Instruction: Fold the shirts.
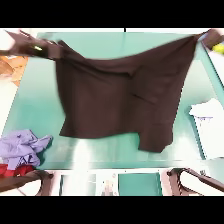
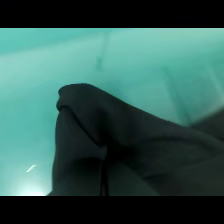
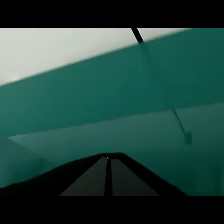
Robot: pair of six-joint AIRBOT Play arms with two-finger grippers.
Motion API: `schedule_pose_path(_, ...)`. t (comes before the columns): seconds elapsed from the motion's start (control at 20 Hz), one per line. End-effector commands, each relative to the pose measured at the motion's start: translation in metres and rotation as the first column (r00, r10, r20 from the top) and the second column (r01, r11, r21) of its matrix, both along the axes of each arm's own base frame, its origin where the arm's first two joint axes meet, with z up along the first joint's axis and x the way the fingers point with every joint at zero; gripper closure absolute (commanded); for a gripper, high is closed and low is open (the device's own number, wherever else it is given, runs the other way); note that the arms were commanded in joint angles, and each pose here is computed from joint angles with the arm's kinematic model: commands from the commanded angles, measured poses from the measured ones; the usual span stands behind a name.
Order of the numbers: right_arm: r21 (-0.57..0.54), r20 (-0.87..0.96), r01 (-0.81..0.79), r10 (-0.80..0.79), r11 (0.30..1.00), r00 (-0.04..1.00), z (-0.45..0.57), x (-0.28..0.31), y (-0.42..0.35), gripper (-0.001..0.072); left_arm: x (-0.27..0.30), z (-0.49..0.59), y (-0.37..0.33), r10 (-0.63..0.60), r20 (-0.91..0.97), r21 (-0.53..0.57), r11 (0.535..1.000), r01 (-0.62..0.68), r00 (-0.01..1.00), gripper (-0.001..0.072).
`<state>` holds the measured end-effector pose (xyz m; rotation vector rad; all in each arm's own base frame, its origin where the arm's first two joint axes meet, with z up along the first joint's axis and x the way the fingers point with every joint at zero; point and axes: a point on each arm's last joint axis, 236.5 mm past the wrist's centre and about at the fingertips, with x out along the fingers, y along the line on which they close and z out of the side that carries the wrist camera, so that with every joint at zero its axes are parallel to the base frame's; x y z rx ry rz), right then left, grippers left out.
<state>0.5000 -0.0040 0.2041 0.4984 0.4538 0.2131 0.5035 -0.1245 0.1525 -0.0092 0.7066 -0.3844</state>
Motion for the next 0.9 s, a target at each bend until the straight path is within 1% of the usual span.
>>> schedule_pose_path(0.0,0.027,-0.188,0.039,-0.033,0.999,0.982,-0.139,0.053,0.005,0.0696,0.060,-0.112,-0.017,0.018,-0.049,-0.082,0.996,-0.022,0.999,0.0685)
schedule_pose_path(0.1,0.082,-0.249,0.047,-0.025,0.996,0.968,-0.178,0.072,0.009,0.0693,0.074,-0.139,-0.016,0.058,-0.061,-0.111,0.992,-0.065,0.996,0.0681)
schedule_pose_path(0.15,0.088,-0.266,0.045,-0.020,0.995,0.964,-0.189,0.077,0.008,0.0573,0.076,-0.144,-0.015,0.066,-0.061,-0.112,0.991,-0.072,0.996,0.0394)
schedule_pose_path(0.2,0.088,-0.269,0.049,-0.024,0.995,0.963,-0.192,0.080,0.005,0.0449,0.080,-0.141,-0.013,0.078,-0.048,-0.114,0.990,-0.083,0.996,0.0041)
schedule_pose_path(0.25,0.088,-0.267,0.054,-0.029,0.995,0.963,-0.190,0.080,-0.001,0.0441,0.082,-0.135,-0.010,0.085,-0.043,-0.121,0.989,-0.090,0.995,0.0010)
schedule_pose_path(0.3,0.098,-0.272,0.042,-0.014,0.994,0.962,-0.186,0.078,-0.005,0.0447,0.082,-0.127,-0.005,0.085,-0.056,-0.128,0.988,-0.092,0.995,0.0010)
schedule_pose_path(0.35,0.113,-0.287,0.018,0.015,0.993,0.958,-0.180,0.072,-0.012,0.0470,0.078,-0.118,0.001,0.081,-0.087,-0.144,0.985,-0.093,0.993,0.0010)
schedule_pose_path(0.4,0.131,-0.308,-0.007,0.047,0.991,0.950,-0.175,0.061,-0.021,0.0553,0.071,-0.106,0.009,0.072,-0.124,-0.157,0.983,-0.091,0.990,0.0011)
schedule_pose_path(0.45,0.160,-0.337,-0.031,0.084,0.987,0.938,-0.171,0.046,-0.031,0.0652,0.061,-0.096,0.022,0.058,-0.171,-0.155,0.984,-0.085,0.984,0.0124)
schedule_pose_path(0.55,0.210,-0.399,-0.062,0.144,0.976,0.906,-0.170,0.012,-0.050,0.0655,0.032,-0.085,0.051,0.027,-0.270,-0.138,0.988,-0.067,0.962,0.0688)
schedule_pose_path(0.6,0.225,-0.435,-0.063,0.158,0.972,0.886,-0.175,-0.007,-0.060,0.0662,0.019,-0.084,0.064,0.040,-0.323,-0.146,0.985,-0.091,0.946,0.0686)
schedule_pose_path(0.7,0.243,-0.510,-0.020,0.145,0.970,0.848,-0.194,-0.045,-0.078,0.0687,-0.011,-0.085,0.088,0.058,-0.417,-0.111,0.987,-0.114,0.907,0.0688)
schedule_pose_path(0.75,0.244,-0.549,0.013,0.127,0.970,0.826,-0.208,-0.065,-0.087,0.0650,-0.030,-0.091,0.093,0.067,-0.463,-0.087,0.989,-0.121,0.884,0.0688)
schedule_pose_path(0.8,0.237,-0.590,0.040,0.111,0.971,0.800,-0.224,-0.083,-0.095,0.0548,-0.051,-0.099,0.095,0.072,-0.500,-0.058,0.991,-0.117,0.863,0.0688)
schedule_pose_path(0.85,0.238,-0.631,0.062,0.106,0.969,0.769,-0.240,-0.101,-0.101,0.0459,-0.076,-0.108,0.093,0.072,-0.535,-0.053,0.992,-0.119,0.842,0.0688)
